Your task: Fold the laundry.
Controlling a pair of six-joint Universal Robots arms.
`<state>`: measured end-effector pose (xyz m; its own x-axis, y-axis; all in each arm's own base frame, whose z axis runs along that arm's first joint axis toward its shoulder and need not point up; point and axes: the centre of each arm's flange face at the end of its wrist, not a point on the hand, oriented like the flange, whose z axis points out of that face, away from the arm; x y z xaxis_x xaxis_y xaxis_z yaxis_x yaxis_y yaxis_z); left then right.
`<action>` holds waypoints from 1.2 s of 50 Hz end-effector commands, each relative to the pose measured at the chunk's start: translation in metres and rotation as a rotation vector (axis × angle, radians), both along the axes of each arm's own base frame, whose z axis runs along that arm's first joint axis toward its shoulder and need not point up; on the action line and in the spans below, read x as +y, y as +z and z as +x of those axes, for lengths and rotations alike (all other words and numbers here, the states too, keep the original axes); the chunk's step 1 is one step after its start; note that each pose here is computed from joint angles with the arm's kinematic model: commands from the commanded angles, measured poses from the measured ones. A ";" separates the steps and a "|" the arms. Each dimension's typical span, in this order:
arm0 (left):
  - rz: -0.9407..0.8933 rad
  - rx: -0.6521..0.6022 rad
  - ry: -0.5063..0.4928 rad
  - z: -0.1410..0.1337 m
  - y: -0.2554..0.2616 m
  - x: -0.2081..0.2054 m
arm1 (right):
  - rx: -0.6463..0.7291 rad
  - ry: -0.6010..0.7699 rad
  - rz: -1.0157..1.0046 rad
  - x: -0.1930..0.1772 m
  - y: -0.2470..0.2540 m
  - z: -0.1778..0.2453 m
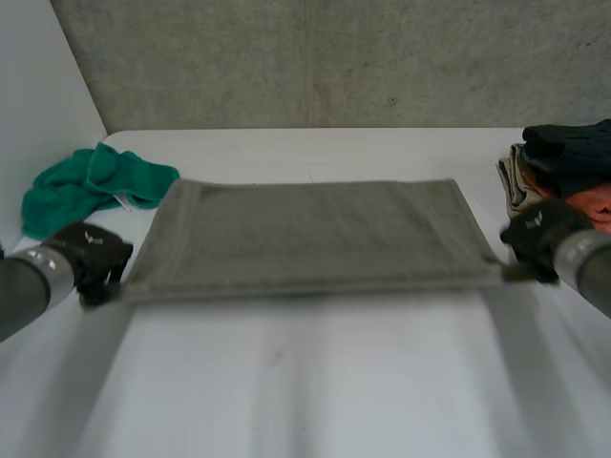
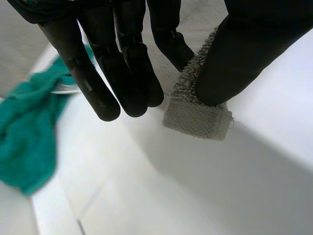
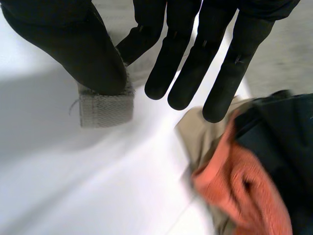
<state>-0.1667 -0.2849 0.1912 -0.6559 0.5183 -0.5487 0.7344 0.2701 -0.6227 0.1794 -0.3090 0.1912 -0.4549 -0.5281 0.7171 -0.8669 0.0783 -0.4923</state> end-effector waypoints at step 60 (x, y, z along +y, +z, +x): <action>-0.338 0.153 -0.064 -0.100 -0.013 -0.137 | -0.416 -0.060 -0.365 -0.142 -0.036 0.079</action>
